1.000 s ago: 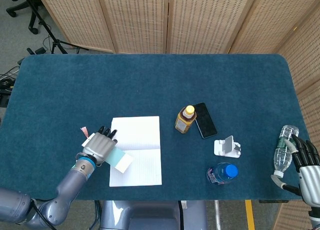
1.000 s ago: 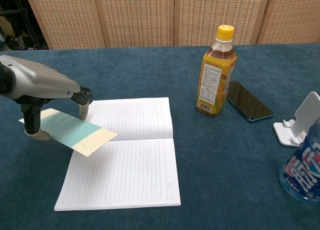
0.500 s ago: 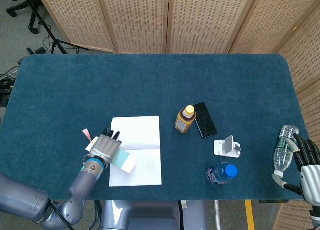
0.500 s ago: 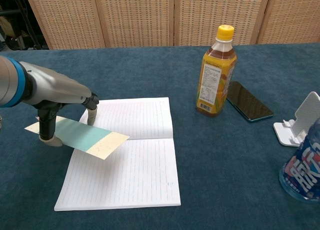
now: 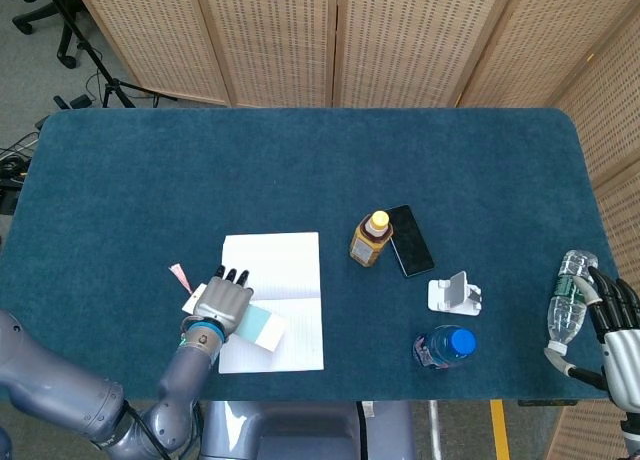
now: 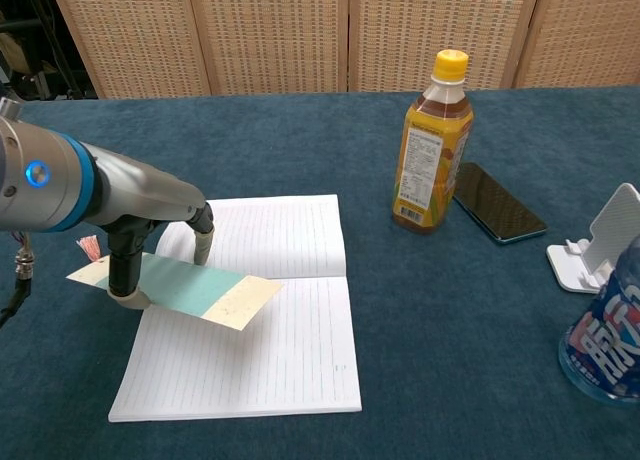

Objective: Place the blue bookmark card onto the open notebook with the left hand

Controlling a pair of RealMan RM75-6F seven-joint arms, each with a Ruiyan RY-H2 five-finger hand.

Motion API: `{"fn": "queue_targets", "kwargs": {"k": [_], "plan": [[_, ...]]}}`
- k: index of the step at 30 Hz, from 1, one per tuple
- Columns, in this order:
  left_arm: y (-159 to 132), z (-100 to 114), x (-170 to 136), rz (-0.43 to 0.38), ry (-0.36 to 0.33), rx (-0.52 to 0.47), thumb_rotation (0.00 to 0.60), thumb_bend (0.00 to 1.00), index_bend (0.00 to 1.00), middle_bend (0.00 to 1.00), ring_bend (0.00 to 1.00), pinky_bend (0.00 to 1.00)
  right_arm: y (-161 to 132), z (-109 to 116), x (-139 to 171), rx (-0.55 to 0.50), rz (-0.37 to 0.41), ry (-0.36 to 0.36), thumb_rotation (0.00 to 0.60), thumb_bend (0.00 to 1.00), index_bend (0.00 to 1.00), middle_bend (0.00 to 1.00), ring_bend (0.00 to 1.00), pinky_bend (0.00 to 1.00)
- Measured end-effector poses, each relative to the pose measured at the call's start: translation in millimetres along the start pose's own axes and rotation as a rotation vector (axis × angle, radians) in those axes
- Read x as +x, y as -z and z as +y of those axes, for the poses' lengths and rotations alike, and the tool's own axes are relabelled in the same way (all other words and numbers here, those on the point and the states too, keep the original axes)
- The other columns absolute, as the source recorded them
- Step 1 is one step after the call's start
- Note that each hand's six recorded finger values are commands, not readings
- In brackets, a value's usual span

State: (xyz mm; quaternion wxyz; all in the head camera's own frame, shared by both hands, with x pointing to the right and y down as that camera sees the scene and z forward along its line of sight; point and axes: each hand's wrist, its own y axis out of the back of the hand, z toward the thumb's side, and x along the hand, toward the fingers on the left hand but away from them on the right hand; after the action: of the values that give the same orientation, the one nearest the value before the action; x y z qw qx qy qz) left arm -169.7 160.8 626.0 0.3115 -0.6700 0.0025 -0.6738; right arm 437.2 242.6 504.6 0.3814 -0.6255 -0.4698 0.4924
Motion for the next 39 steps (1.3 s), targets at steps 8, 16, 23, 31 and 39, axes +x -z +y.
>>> {"fn": "queue_targets", "kwargs": {"k": [8,16,23,31,39], "plan": [[-12,5,5,0.010,0.004,-0.043,0.600,0.30,0.34,0.00,0.00,0.00,2,1,0,-0.007,-0.004,0.002,0.600,0.00,0.00,0.00,0.00,0.00],[-24,7,5,-0.004,0.024,-0.092,0.600,0.30,0.34,0.00,0.00,0.00,2,2,-1,-0.010,-0.005,0.002,0.600,0.00,0.00,0.00,0.00,0.00],[-33,8,4,-0.011,0.039,-0.119,0.600,0.29,0.34,0.00,0.00,0.01,3,3,0,-0.013,-0.005,0.004,0.600,0.00,0.00,0.00,0.00,0.00],[-36,9,5,0.008,0.035,-0.118,0.600,0.28,0.34,0.00,0.00,0.02,2,3,0,-0.015,-0.002,0.003,0.600,0.00,0.00,0.00,0.00,0.00],[-32,12,8,0.053,0.025,-0.125,0.600,0.27,0.35,0.00,0.00,0.03,3,4,0,-0.017,-0.004,0.004,0.600,0.00,0.00,0.00,0.00,0.00]]}}
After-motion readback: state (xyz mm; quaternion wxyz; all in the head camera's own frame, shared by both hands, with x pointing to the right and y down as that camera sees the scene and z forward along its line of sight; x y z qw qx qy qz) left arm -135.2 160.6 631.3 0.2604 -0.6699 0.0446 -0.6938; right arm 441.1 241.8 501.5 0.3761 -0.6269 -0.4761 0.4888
